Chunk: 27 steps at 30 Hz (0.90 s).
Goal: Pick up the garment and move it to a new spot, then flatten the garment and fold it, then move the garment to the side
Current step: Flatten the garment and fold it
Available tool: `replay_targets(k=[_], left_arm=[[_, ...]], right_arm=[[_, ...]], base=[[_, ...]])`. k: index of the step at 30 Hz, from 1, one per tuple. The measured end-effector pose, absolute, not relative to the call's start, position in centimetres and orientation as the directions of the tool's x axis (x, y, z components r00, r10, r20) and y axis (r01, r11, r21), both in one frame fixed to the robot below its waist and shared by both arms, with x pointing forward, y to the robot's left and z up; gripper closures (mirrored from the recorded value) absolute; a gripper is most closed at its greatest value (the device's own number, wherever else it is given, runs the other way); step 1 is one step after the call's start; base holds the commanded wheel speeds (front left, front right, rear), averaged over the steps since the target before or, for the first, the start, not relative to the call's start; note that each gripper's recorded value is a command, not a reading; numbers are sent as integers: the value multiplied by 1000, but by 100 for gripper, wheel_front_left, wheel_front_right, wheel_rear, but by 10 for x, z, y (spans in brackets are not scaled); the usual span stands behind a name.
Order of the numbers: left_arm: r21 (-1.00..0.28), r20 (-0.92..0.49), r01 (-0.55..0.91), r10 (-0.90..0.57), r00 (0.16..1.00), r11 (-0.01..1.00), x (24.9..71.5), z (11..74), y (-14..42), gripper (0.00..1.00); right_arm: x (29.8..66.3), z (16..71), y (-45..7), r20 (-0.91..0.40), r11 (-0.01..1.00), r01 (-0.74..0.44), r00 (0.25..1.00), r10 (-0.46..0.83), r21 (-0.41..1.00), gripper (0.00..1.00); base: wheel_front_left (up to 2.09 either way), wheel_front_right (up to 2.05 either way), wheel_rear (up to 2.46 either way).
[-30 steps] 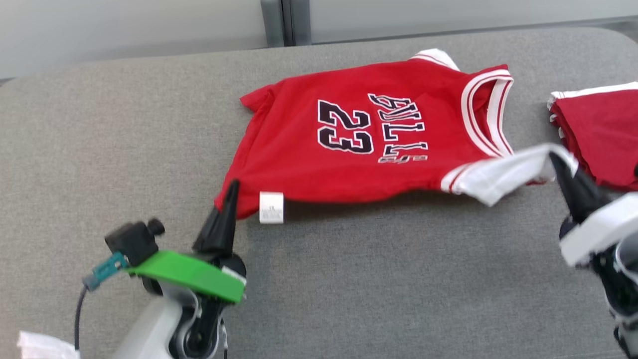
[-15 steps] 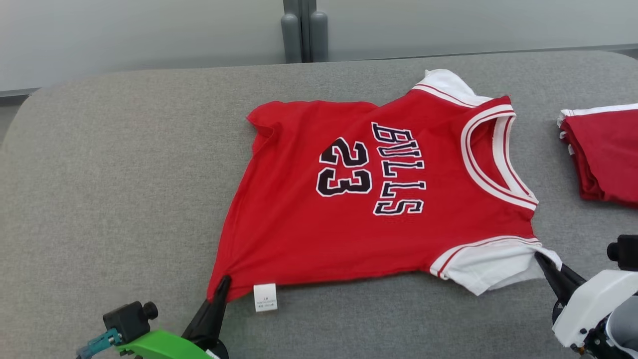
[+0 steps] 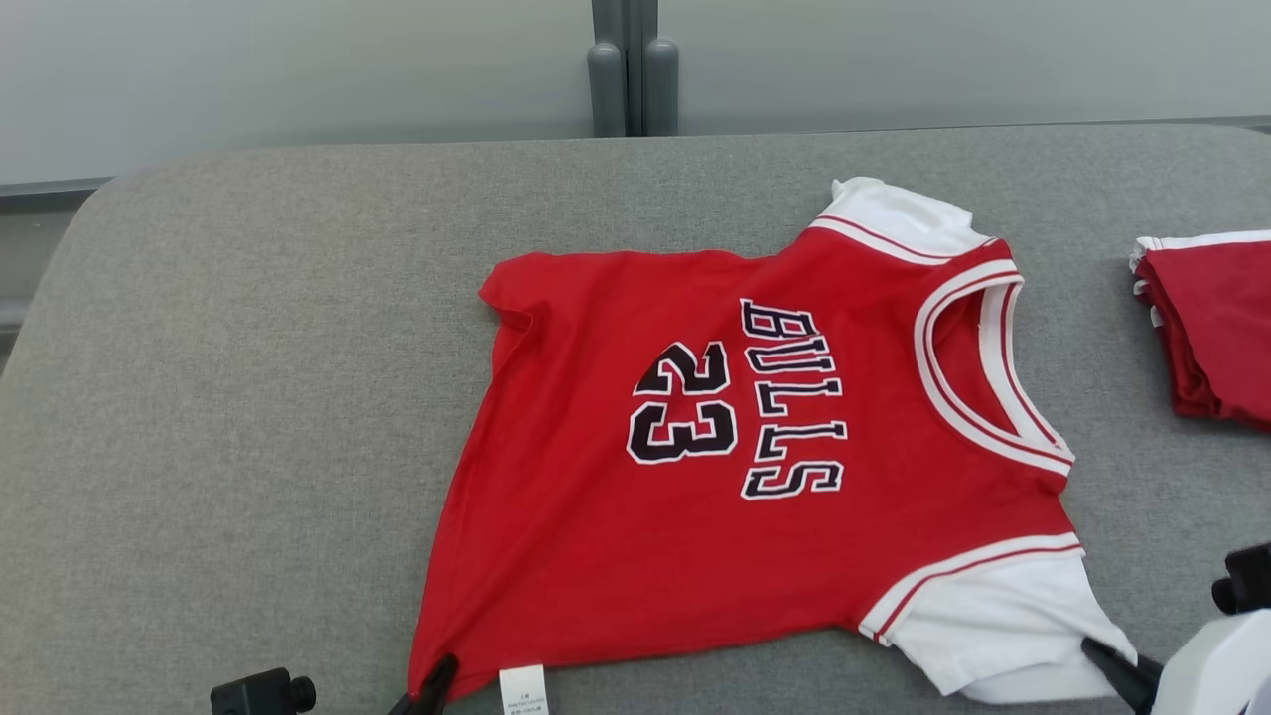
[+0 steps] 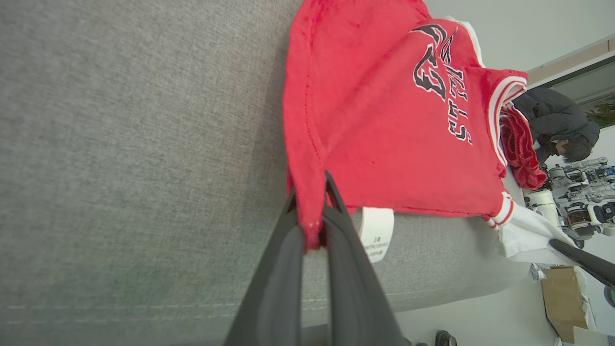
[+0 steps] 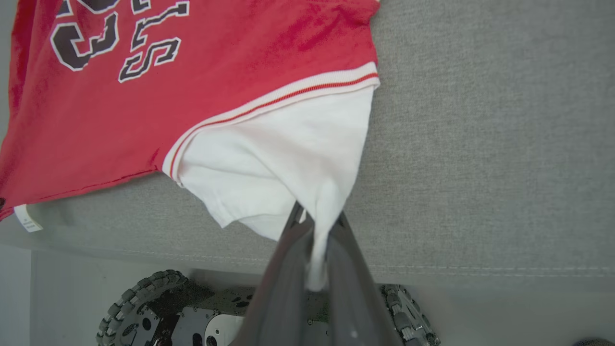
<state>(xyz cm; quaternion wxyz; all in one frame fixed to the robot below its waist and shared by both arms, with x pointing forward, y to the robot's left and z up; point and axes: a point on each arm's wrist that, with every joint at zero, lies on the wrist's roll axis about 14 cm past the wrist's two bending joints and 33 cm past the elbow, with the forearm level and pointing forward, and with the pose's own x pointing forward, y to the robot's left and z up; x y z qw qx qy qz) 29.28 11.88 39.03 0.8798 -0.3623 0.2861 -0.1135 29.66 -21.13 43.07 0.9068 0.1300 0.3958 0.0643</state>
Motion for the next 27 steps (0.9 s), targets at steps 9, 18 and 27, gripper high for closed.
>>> replay_targets(k=[9,18,27], left_arm=[[-725,-370,14,-406,836,688,297,408,118,100],[-766,40,305,-431,901,566,365,521,100,100],[-562,333,611,-523,784,557,438,663,83,100]], right_arm=[[303,476,-219,-594,939,-2,774,219,344,100],[378,586,-204,-126,941,-205,961,245,269,100],[431,714,-164,184,917,-398,902,389,14,100]], base=[[0,0,0],[0,0,0],[0,0,0]])
